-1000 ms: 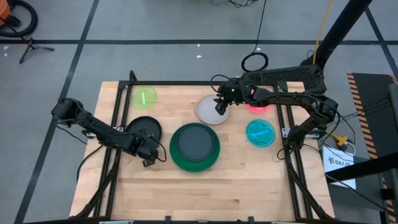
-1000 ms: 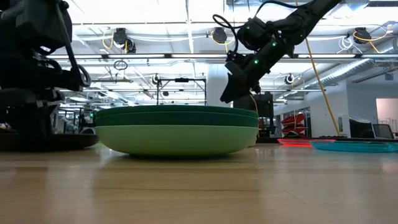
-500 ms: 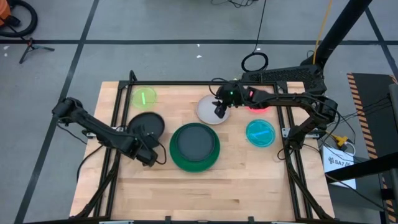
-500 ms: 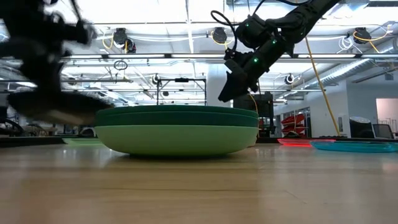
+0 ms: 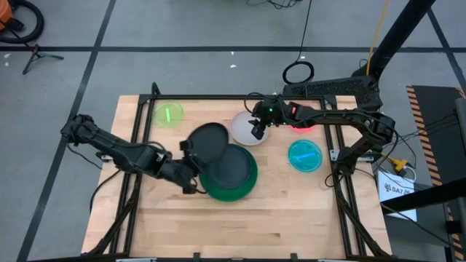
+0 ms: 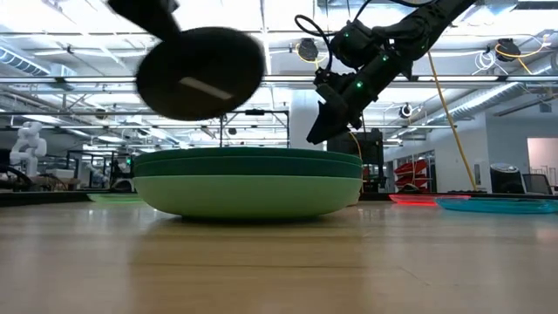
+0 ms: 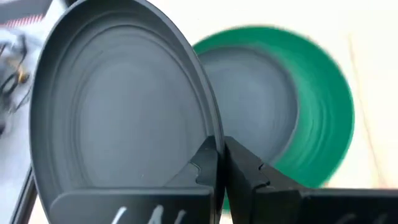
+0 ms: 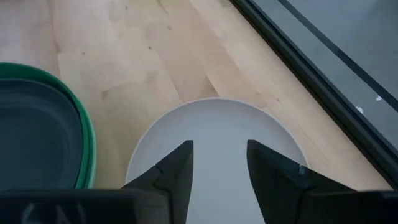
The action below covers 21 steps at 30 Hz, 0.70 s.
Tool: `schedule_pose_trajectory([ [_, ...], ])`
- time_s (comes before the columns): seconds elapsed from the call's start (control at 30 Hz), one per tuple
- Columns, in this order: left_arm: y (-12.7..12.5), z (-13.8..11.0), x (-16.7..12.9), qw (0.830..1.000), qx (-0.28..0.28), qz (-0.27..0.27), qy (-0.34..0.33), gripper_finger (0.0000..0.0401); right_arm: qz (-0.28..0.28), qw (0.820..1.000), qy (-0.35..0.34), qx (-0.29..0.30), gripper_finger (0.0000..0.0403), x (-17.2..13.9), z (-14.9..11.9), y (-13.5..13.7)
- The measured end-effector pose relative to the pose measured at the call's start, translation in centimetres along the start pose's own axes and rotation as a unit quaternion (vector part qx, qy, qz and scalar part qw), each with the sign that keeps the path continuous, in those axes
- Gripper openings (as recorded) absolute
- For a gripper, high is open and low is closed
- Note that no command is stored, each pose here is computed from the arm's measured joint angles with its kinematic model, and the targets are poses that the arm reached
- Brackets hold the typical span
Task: Stack plastic plates
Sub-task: Stack the black plate on top of the other black plate
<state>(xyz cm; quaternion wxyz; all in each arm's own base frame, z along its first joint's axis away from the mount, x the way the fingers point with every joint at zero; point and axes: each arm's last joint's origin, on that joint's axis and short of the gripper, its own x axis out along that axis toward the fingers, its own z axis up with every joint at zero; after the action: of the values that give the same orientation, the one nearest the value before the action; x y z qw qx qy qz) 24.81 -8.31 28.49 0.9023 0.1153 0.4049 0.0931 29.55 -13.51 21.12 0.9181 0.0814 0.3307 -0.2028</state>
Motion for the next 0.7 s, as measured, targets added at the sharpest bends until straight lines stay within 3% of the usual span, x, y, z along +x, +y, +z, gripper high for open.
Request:
schedule_pose_trajectory([
  [0.2, 0.0, 1.4, 3.5, 0.999, 0.033, -0.031, -0.018, 0.0012, 0.000, 1.000, 0.005, -0.002, 0.0141, 0.0, -0.1, 0.0],
  [0.4, -0.8, 1.3, 7.8, 0.996, 0.048, -0.072, 0.012, 0.0012, -0.001, 1.000, 0.014, -0.002, 0.0141, 0.0, -0.3, 0.0],
  [0.7, -0.5, 1.2, 10.7, 0.988, 0.002, -0.150, 0.026, 0.0035, 0.000, 1.000, 0.018, -0.002, 0.0141, 0.0, -0.4, 0.0],
])
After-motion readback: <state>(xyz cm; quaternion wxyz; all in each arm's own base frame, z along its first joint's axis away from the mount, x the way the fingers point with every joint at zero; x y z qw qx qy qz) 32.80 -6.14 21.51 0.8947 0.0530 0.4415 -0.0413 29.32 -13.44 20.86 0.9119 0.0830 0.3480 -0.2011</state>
